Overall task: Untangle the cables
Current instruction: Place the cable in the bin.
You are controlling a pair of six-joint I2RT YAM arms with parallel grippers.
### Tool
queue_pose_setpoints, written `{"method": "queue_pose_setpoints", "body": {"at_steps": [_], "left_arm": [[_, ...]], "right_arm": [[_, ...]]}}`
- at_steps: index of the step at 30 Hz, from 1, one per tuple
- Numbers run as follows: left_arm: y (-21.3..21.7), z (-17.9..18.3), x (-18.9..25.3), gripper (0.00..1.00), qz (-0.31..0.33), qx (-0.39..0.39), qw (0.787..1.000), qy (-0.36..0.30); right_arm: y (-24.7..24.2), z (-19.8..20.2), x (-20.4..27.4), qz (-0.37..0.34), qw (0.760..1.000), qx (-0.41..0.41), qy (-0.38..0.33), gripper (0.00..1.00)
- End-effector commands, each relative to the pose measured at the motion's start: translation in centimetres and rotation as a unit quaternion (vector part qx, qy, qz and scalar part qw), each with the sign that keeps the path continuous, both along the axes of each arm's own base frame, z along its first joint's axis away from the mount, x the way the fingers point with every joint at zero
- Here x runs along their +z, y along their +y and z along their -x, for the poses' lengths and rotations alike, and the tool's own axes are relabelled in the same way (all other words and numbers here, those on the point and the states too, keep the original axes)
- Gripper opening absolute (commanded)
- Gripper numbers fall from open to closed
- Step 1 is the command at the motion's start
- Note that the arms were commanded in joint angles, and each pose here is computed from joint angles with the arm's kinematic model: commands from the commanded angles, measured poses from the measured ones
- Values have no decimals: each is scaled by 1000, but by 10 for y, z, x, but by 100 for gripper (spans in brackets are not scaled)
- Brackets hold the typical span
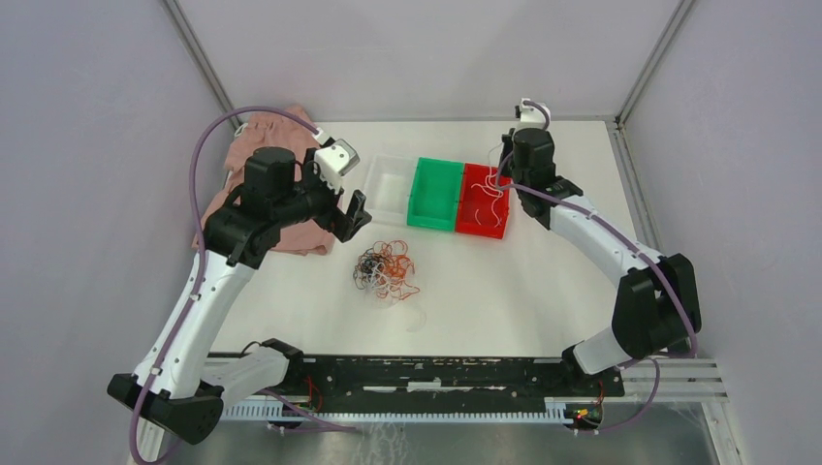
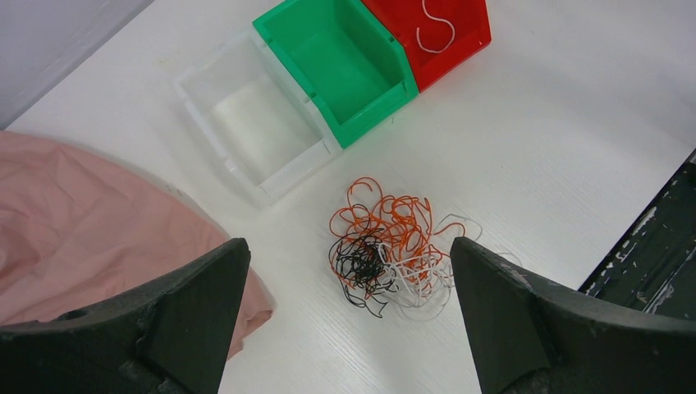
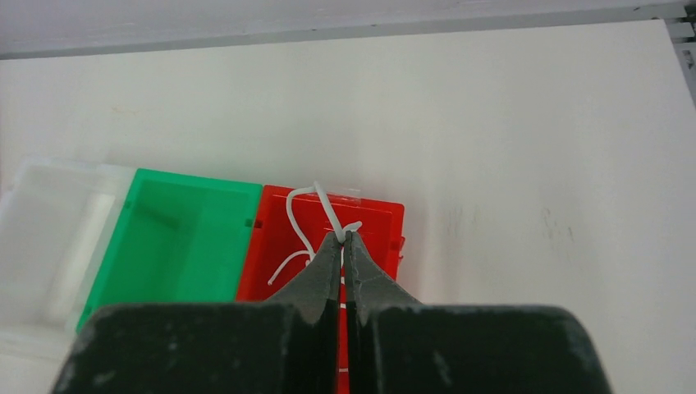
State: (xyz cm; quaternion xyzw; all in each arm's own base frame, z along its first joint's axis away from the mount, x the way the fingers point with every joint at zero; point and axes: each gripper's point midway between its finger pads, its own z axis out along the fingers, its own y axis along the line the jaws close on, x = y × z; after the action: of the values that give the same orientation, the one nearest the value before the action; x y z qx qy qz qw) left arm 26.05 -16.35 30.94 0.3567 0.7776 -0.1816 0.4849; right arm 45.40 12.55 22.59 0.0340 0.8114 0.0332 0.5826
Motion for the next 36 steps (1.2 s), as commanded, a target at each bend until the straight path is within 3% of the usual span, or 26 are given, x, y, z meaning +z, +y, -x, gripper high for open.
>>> {"method": "queue_pose_setpoints", "body": {"at_steps": [1,16,19,27,36], "left_arm": [[-3,-1,19,99,20,4,1000,-16],[2,-2,7,99,-1,11,1000,2],[1,-2,5,99,-3,9,1000,5],[1,-4,3,99,-6,7,1000,6],[1,-3,7,99,-4,4,1000,-2]], "right_arm": [[-16,0,0,23,999,-31,-9,0],[26,-20,-92,56,992,10,110,3],[33,-23,-89,47,993,23,107,24],[33,-15,-47,41,995,42,83,70],[29,-41,-35,36,996,30,77,71]]}}
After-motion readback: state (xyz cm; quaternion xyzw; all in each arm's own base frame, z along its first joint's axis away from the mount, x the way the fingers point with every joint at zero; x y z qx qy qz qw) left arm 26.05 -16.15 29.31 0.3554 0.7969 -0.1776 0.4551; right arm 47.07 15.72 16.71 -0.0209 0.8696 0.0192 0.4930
